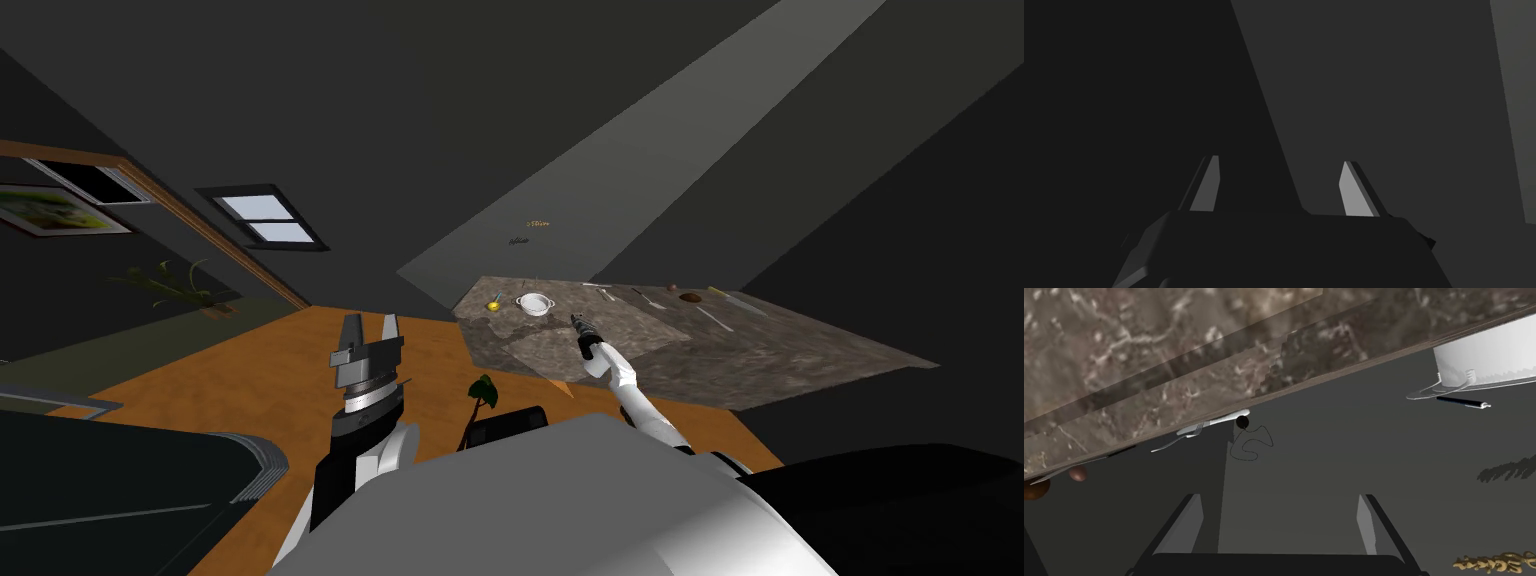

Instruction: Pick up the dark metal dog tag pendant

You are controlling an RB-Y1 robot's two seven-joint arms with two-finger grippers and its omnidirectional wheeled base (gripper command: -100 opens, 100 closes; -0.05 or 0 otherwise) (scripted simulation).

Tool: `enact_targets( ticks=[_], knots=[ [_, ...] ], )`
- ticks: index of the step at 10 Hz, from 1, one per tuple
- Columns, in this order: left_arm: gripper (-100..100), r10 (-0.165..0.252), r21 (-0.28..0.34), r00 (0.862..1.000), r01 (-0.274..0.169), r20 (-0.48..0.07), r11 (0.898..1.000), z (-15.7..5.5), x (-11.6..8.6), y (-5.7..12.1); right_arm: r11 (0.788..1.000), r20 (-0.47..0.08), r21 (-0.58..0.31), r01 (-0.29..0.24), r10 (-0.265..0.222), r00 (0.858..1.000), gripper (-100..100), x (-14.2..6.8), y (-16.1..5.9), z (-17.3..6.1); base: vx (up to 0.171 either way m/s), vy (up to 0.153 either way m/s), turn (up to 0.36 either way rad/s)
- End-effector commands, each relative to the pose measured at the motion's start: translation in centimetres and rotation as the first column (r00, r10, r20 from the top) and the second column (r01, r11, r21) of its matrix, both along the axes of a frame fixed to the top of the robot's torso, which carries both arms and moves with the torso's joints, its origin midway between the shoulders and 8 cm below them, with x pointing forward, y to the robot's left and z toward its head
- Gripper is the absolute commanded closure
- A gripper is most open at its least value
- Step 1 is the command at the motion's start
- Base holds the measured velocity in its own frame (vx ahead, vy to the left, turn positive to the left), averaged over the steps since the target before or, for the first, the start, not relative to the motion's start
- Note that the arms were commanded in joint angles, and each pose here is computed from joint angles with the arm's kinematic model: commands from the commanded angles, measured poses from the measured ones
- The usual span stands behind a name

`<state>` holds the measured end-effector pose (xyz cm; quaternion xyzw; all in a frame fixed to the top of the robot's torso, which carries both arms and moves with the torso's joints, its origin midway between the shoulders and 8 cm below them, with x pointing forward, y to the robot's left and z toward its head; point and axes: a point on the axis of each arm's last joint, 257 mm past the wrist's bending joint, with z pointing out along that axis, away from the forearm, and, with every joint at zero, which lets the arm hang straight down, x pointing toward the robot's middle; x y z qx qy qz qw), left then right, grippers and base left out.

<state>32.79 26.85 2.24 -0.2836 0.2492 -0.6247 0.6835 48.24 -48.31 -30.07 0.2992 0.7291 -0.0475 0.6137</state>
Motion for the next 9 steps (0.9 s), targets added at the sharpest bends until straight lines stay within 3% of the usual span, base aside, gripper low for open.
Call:
enact_targets(
  ticks=[1, 4, 5, 6, 9],
  knots=[
    [0, 0.000, 0.000, 1.000, 0.000, 0.000, 1.000, 0.0, 0.0, 0.0, 0.998, -0.041, -0.049, 0.046, -0.048, 0.998, -100, -0.4, -1.9, -0.8, 0.015, 0.041, 0.149],
    [0, 0.000, 0.000, 1.000, 0.000, 0.000, 1.000, 0.0, 0.0, 0.0, 0.992, -0.089, -0.092, 0.088, -0.097, 0.991, -100, -1.0, -3.8, -2.0, 0.019, 0.035, 0.075],
    [0, 0.000, 0.000, 1.000, 0.000, 0.000, 1.000, 0.0, 0.0, 0.0, 0.984, -0.114, -0.134, 0.121, -0.137, 0.984, -100, -1.1, -5.3, -2.2, 0.016, 0.035, 0.112],
    [0, 0.000, 0.000, 1.000, 0.000, 0.000, 1.000, 0.0, 0.0, 0.0, 0.983, -0.120, -0.134, 0.123, -0.140, 0.983, -100, -1.3, -5.4, -2.5, 0.015, 0.030, 0.053],
    [0, 0.000, 0.000, 1.000, 0.000, 0.000, 1.000, 0.0, 0.0, 0.0, 0.959, -0.162, -0.215, 0.184, -0.220, 0.962, -100, -1.9, -8.3, -2.7, 0.025, 0.028, 0.078]
  ],
)
